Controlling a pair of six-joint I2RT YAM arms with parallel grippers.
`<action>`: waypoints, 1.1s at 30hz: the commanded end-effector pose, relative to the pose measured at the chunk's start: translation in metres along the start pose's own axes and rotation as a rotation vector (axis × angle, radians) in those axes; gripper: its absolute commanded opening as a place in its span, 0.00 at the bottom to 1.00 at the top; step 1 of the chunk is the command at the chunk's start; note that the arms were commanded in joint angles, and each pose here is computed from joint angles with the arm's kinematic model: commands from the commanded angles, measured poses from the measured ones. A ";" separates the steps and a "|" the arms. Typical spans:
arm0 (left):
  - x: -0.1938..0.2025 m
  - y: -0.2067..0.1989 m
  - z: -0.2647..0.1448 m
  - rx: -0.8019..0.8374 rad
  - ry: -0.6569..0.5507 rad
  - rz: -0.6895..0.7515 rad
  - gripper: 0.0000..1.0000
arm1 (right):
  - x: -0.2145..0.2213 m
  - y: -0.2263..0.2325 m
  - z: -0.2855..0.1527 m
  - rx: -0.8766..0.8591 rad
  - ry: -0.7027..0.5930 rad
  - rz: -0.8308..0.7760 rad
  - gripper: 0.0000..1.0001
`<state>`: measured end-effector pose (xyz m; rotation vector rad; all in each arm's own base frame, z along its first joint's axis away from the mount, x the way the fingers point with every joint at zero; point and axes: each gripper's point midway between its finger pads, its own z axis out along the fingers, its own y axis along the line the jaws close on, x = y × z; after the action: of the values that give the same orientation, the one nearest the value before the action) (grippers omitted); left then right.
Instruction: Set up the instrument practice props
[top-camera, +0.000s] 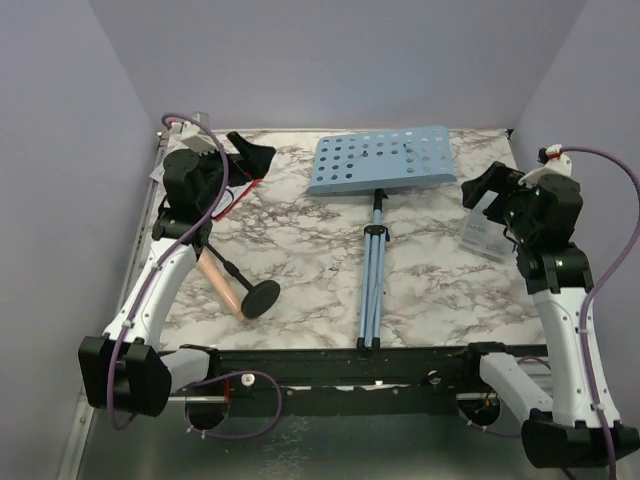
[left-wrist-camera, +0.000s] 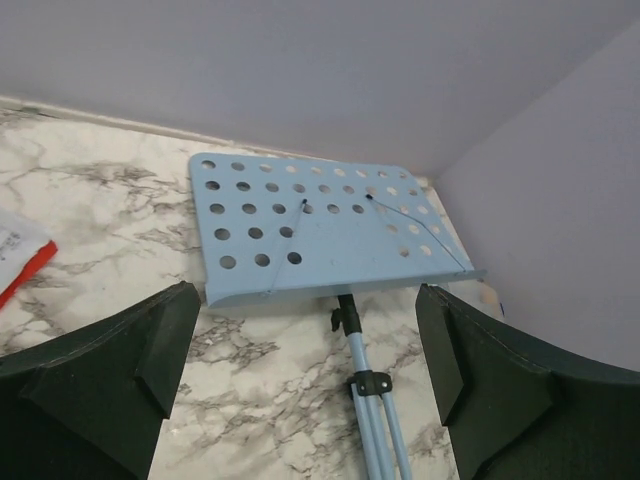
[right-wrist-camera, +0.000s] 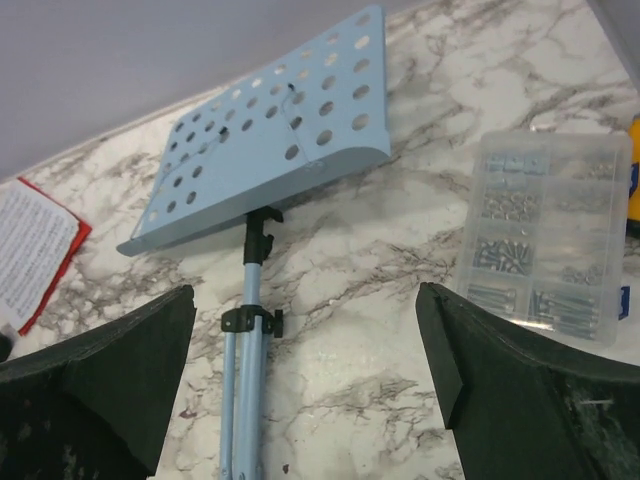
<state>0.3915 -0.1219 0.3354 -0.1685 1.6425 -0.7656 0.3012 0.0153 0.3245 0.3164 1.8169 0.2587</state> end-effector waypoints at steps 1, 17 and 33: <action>0.028 -0.023 0.015 0.111 0.145 -0.033 0.99 | 0.029 -0.017 0.024 0.089 0.127 0.049 1.00; 0.109 -0.019 0.046 0.087 0.462 -0.158 0.99 | 0.076 0.026 0.118 -0.322 0.435 0.463 1.00; 0.104 -0.036 0.040 0.149 0.478 -0.190 0.99 | 0.051 -0.059 0.232 -0.224 0.478 0.500 1.00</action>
<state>0.3997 -0.2119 0.2426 -0.0763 2.0709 -1.0716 0.4909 -0.0265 0.2238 0.6875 2.0441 0.8522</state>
